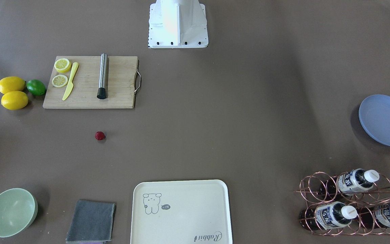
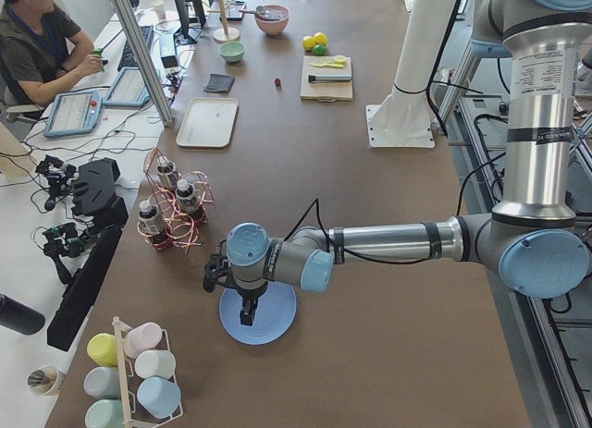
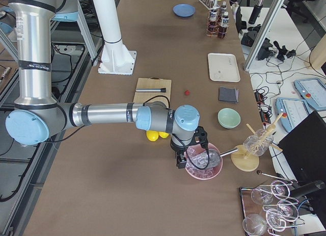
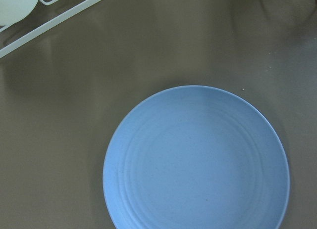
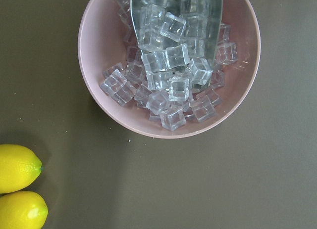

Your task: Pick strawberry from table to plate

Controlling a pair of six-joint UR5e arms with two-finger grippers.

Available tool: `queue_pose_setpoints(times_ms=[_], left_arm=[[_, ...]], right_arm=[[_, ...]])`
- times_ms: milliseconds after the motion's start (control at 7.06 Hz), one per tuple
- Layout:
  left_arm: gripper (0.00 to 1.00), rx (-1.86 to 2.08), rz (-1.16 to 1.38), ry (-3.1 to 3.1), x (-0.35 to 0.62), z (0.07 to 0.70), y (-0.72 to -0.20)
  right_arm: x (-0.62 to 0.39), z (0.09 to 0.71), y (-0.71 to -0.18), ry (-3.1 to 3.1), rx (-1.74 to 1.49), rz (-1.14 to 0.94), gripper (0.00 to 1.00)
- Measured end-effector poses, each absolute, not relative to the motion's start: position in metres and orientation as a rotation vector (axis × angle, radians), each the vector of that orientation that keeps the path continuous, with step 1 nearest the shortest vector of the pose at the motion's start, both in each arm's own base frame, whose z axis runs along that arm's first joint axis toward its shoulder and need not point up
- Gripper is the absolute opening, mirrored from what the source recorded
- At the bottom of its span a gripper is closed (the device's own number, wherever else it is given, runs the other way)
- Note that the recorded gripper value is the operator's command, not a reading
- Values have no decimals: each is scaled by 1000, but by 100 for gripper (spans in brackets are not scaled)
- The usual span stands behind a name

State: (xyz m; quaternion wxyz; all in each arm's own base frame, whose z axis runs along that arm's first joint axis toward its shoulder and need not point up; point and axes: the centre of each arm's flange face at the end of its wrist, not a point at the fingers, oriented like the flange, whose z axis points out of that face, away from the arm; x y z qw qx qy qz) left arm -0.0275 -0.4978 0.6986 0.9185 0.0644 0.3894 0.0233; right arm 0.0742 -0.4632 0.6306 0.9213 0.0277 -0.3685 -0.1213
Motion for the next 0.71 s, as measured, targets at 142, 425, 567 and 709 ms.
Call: queue_pose_setpoints(times_ms=[142, 425, 567, 709], left_arm=[[97, 133, 48, 797, -27, 719, -507], [97, 127, 49, 752, -23, 745, -521], [97, 121, 55, 732, -18, 754, -525], [97, 118, 61, 722, -13, 761, -527]], right_arm=[[74, 631, -463, -757, 57, -249, 100], [74, 630, -463, -757, 58, -250, 100], [74, 631, -463, -757, 58, -250, 100], [74, 631, -462, -757, 58, -251, 100]])
